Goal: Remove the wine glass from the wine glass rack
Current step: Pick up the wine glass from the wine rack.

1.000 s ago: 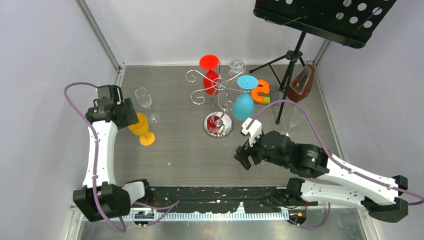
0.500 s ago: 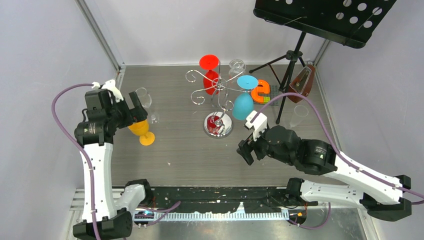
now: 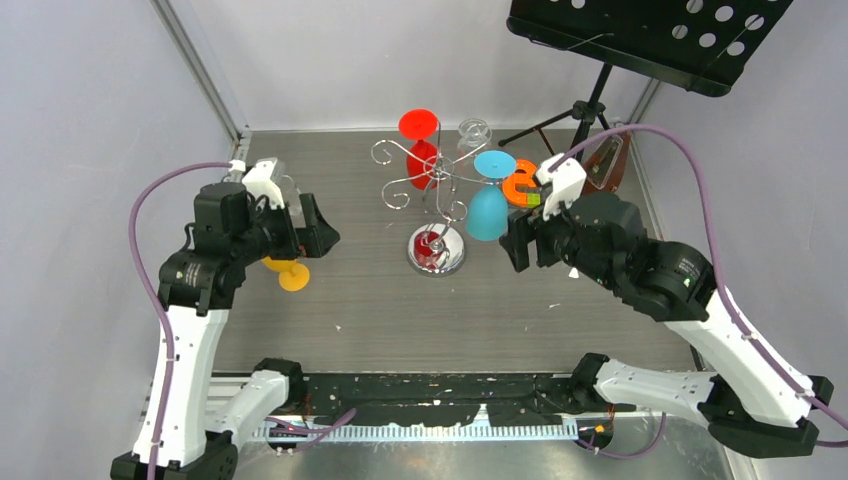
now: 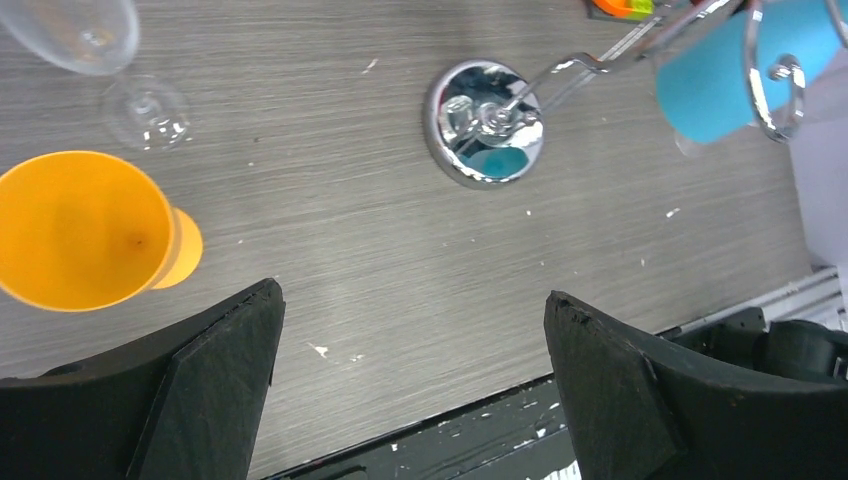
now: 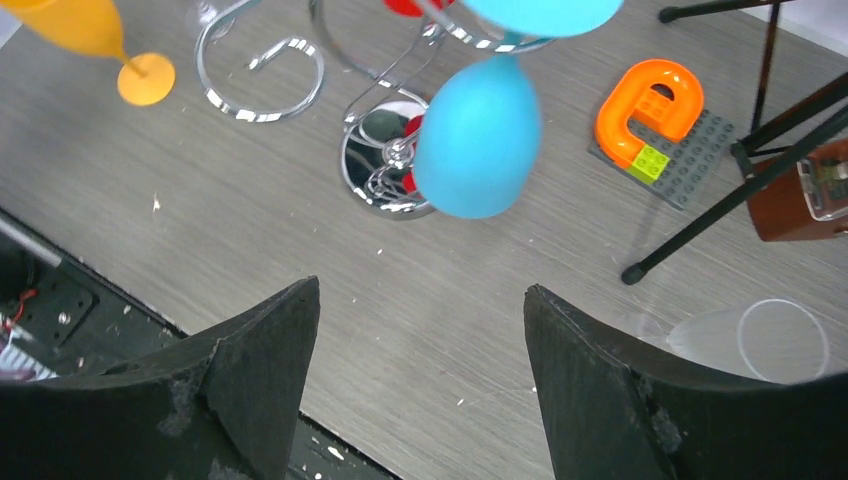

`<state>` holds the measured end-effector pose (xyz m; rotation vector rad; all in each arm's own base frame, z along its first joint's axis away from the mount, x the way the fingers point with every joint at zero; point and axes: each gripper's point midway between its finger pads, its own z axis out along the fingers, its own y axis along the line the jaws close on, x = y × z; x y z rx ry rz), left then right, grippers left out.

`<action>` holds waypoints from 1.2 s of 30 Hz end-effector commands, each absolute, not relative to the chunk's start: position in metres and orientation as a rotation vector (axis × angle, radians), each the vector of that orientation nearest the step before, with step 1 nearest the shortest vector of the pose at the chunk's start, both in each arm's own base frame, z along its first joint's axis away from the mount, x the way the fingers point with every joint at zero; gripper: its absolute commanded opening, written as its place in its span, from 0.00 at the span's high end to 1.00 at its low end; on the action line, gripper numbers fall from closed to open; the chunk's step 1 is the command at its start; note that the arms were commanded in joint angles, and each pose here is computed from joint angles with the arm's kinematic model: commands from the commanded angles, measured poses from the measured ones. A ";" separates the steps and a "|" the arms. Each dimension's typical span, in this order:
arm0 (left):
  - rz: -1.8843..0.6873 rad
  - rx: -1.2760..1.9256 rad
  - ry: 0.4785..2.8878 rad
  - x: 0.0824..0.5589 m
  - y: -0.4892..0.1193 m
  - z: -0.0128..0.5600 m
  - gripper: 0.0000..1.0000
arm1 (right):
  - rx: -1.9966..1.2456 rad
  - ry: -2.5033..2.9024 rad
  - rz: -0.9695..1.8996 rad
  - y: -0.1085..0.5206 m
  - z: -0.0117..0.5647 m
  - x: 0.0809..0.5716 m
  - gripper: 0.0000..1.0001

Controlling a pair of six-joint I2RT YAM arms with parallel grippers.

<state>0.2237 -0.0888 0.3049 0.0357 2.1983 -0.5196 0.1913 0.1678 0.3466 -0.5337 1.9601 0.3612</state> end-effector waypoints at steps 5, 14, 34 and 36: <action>-0.693 0.174 2.131 0.208 -0.126 0.302 0.01 | -0.409 1.931 0.421 0.169 0.391 0.223 0.21; -0.749 0.332 2.145 0.186 -0.144 0.280 0.01 | -0.180 1.933 0.557 0.172 0.413 0.265 0.27; -0.812 0.426 2.182 0.168 -0.154 0.243 0.01 | 0.205 1.942 0.897 0.167 0.388 0.324 0.34; -0.809 0.424 2.187 0.168 -0.154 0.241 0.01 | 0.226 1.933 0.918 0.168 0.384 0.326 0.34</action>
